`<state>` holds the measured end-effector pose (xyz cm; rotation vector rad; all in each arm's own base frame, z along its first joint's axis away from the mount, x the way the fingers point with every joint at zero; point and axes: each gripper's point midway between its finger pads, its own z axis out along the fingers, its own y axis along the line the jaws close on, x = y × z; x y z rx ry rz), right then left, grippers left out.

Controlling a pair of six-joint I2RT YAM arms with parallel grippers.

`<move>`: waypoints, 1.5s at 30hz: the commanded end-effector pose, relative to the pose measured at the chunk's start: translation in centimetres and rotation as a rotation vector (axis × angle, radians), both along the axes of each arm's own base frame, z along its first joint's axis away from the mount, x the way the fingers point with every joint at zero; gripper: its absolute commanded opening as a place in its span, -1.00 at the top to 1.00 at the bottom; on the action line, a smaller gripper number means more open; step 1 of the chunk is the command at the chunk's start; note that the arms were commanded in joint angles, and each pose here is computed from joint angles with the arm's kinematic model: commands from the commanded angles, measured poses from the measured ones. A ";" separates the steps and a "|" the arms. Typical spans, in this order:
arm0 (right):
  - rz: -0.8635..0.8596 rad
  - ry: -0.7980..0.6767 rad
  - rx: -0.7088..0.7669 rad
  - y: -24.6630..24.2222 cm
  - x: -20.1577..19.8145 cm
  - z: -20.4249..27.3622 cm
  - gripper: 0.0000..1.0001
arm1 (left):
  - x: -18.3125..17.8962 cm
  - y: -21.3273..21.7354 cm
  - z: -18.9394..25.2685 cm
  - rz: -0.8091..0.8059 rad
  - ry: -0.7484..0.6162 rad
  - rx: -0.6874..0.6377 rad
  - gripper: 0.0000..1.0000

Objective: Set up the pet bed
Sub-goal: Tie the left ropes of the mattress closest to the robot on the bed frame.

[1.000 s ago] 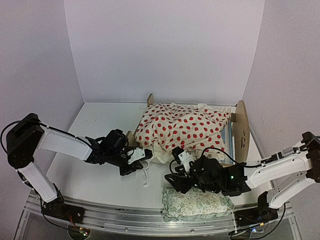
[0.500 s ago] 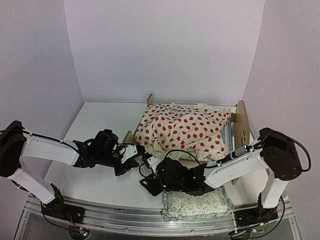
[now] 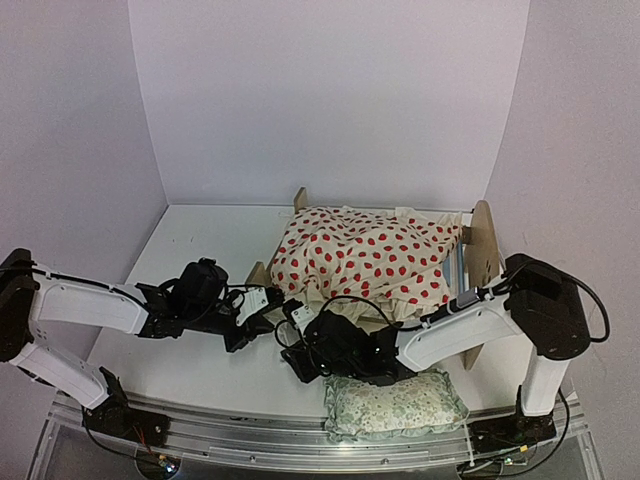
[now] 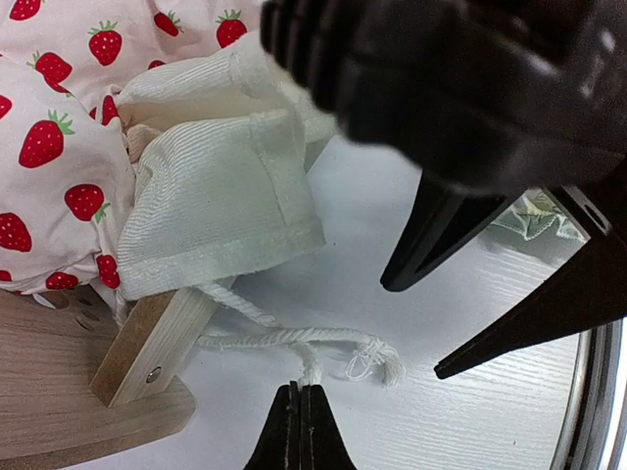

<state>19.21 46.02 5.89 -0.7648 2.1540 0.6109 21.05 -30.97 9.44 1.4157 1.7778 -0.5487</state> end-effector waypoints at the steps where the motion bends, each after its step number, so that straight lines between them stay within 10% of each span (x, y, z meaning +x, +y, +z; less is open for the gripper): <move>1: -0.032 -0.047 -0.020 -1.1 0.7 1.2 0.10 | 0.4 -0.5 1.0 0.024 -0.010 -0.050 1.00; 9: -0.104 -0.099 -0.007 -0.9 3.8 0.7 -0.13 | 0.6 -0.7 0.3 0.046 0.006 -0.046 1.00; 29: -0.078 -0.009 0.405 0.6 5.5 0.6 -0.04 | 0.8 0.4 -0.8 0.107 0.019 -0.003 1.00; 45: -0.153 -0.026 0.462 1.6 7.3 0.6 0.21 | 0.7 0.5 -0.6 0.109 0.016 -0.006 1.00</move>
